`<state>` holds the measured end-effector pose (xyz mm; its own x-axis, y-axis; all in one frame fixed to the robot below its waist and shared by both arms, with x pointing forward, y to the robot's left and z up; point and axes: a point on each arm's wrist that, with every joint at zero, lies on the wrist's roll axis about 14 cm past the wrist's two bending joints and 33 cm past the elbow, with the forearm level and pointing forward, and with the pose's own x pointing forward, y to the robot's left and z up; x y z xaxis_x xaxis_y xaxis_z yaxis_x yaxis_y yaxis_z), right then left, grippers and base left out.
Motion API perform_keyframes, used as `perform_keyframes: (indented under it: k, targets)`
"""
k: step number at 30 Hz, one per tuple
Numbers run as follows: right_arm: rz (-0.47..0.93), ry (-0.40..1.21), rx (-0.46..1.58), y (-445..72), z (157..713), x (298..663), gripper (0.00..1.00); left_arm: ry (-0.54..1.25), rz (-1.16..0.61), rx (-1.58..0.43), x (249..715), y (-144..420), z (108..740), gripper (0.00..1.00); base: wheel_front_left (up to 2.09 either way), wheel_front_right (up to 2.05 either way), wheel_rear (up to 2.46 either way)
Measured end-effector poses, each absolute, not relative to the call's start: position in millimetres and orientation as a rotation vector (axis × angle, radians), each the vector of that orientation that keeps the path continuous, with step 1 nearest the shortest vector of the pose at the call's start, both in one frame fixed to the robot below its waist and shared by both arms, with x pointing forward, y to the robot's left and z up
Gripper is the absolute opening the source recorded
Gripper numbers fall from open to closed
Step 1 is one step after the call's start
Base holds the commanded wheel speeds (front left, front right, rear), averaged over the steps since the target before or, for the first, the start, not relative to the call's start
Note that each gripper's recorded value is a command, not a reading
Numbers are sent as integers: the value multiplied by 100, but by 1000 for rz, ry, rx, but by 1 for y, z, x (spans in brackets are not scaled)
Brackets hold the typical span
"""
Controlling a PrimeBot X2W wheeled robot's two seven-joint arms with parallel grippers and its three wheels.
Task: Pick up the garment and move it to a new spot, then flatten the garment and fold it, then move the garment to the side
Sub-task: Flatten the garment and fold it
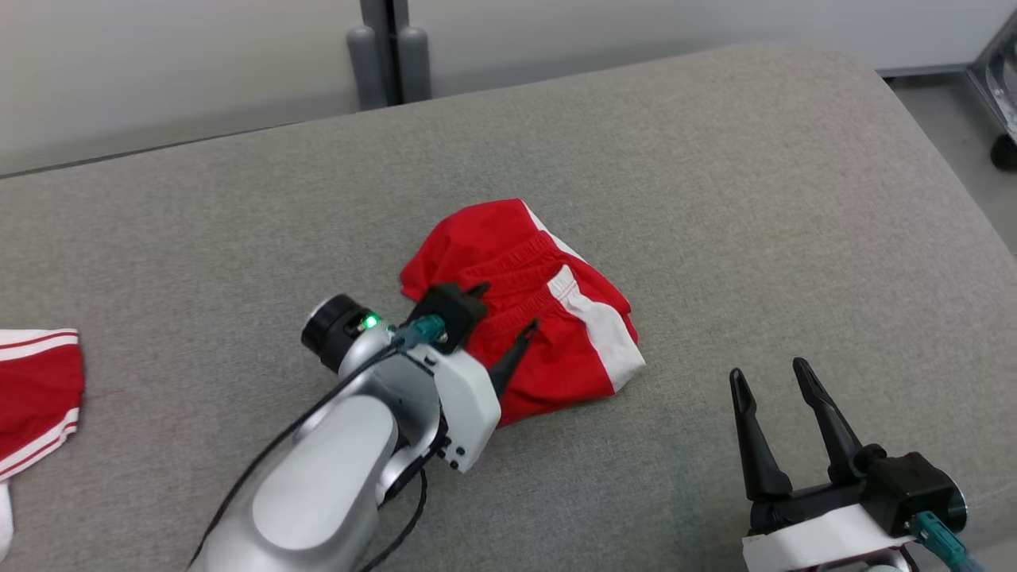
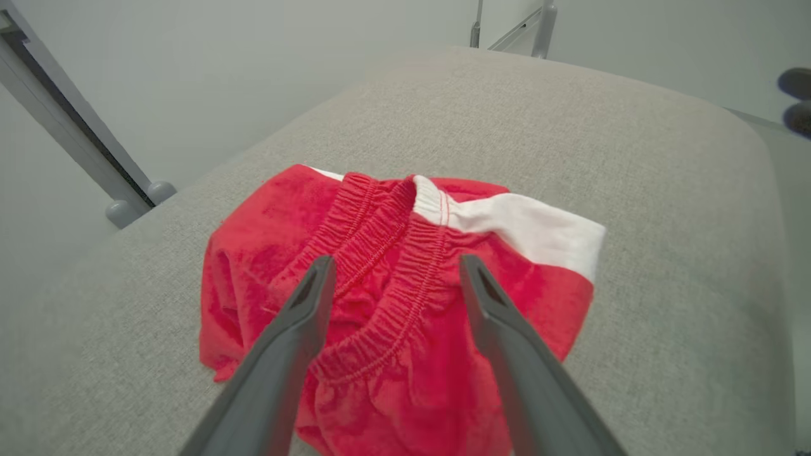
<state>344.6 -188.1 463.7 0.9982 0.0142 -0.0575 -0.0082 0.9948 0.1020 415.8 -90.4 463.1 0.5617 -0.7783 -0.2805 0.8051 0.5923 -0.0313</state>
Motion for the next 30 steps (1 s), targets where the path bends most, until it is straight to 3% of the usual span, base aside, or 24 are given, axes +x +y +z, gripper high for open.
perform_keyframes:
  k: [10, 23, 24, 25, 26, 27, 28, 30]
  targets:
    - [-50, 97, 103, -206, 453, 345, 100, 431, -1103, 139, 419, -134, 456, 100, 0, 0, 0]
    - [-83, 86, 99, -217, 458, 344, 100, 499, -1146, 150, 420, -142, 447, 100, 0, 0, 0]
    - [-85, 85, 100, -217, 458, 344, 100, 499, -1149, 151, 419, -143, 447, 89, 0, 0, 0]
    - [-88, 84, 103, -217, 458, 343, 100, 499, -1154, 151, 418, -145, 447, 51, 0, 0, 0]
    - [-89, 84, 105, -218, 458, 342, 100, 501, -1160, 149, 417, -146, 447, 35, 0, 0, 0]
    - [-90, 83, 105, -218, 458, 342, 100, 505, -1169, 143, 414, -148, 448, 11, 0, 0, 0]
    - [-92, 82, 105, -218, 459, 341, 100, 514, -1177, 142, 412, -149, 447, 0, 0, 0, 0]
    - [-94, 78, 105, -219, 460, 341, 100, 517, -1190, 145, 408, -150, 448, 0, 0, 0, 0]
